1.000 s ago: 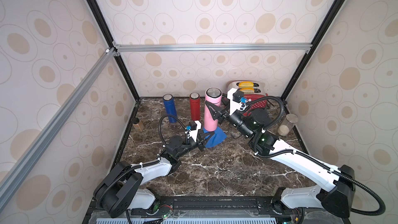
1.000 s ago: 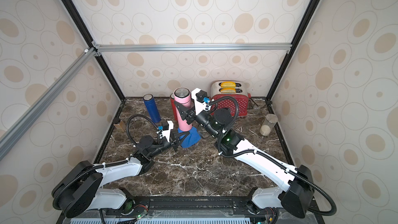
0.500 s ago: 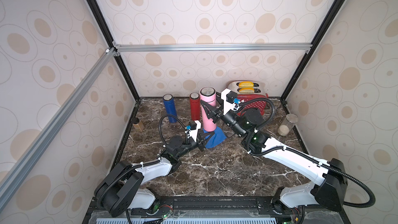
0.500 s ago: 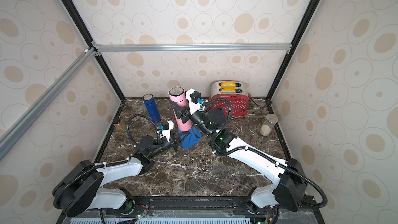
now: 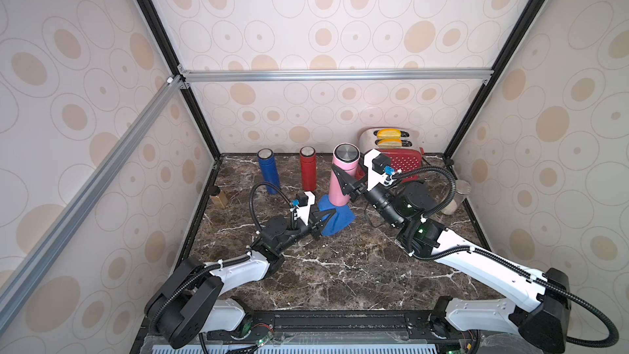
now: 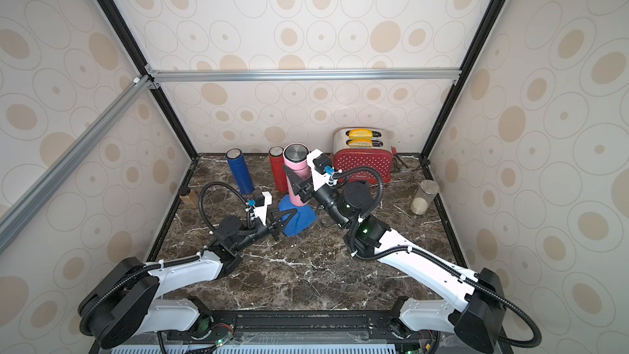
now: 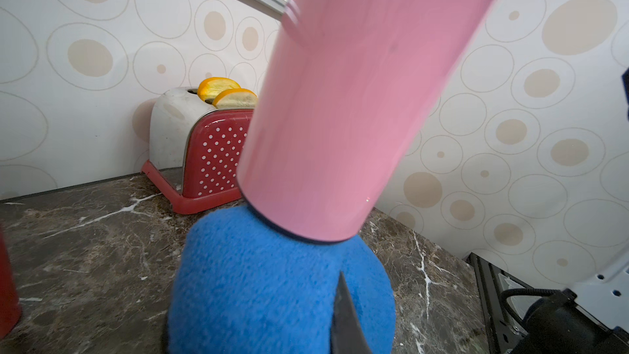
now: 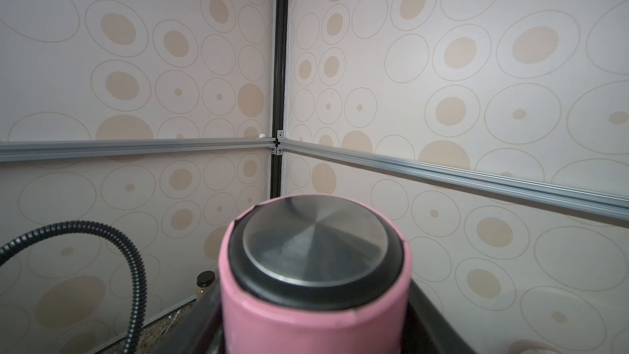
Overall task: Wipe the surface of the thermos
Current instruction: Place the cleaning item at the center of the board.
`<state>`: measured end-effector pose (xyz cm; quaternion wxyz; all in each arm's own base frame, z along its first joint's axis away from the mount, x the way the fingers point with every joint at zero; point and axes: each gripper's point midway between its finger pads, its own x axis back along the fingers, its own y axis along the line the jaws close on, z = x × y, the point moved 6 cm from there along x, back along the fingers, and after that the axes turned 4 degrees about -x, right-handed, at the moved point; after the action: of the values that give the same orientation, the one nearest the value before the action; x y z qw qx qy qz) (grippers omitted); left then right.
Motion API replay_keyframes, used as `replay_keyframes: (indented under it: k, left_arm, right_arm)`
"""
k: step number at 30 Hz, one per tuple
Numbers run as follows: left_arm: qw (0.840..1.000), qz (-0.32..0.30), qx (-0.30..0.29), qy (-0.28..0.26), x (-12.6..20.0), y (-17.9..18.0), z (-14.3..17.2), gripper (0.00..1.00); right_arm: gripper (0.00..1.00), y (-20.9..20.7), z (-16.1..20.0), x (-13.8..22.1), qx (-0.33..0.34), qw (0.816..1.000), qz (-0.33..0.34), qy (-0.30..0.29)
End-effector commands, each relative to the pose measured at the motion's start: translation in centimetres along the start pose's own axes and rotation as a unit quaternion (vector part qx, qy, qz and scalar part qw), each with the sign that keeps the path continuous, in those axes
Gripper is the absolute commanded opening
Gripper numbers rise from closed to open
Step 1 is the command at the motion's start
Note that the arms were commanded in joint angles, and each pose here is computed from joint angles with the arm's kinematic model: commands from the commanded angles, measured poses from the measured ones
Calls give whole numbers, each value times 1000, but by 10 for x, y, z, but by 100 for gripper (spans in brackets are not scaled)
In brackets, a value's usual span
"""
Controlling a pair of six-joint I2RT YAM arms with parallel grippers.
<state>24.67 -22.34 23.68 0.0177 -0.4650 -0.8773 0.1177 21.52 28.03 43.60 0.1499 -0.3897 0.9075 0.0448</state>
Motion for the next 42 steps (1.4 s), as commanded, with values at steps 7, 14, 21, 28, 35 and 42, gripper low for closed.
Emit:
replay_keyframes:
  k: [7, 14, 21, 28, 35, 42]
  left_arm:
    - [990, -102, 35, 86, 13, 16, 1, 0]
    - [958, -186, 120, 183, 13, 39, 49, 0]
    - [928, -205, 174, 256, -3, 54, 97, 17]
    - [909, -247, 171, 291, 5, 62, 111, 99]
    - [870, -328, 112, 350, 36, 67, 90, 99]
    - [863, -344, 76, 361, 61, 59, 62, 99]
  right_arm:
    - [0, -18, -7, 15, 62, 997, 45, 12]
    - [0, -24, -5, 14, 64, 996, 52, 17]
    - [0, -39, 3, 8, 49, 997, 56, 20]
    - [0, -55, 25, 2, 38, 998, 53, 11]
    - [0, -71, 69, -29, 34, 999, 32, 14]
    - [0, -99, 123, -63, 31, 998, 50, 13]
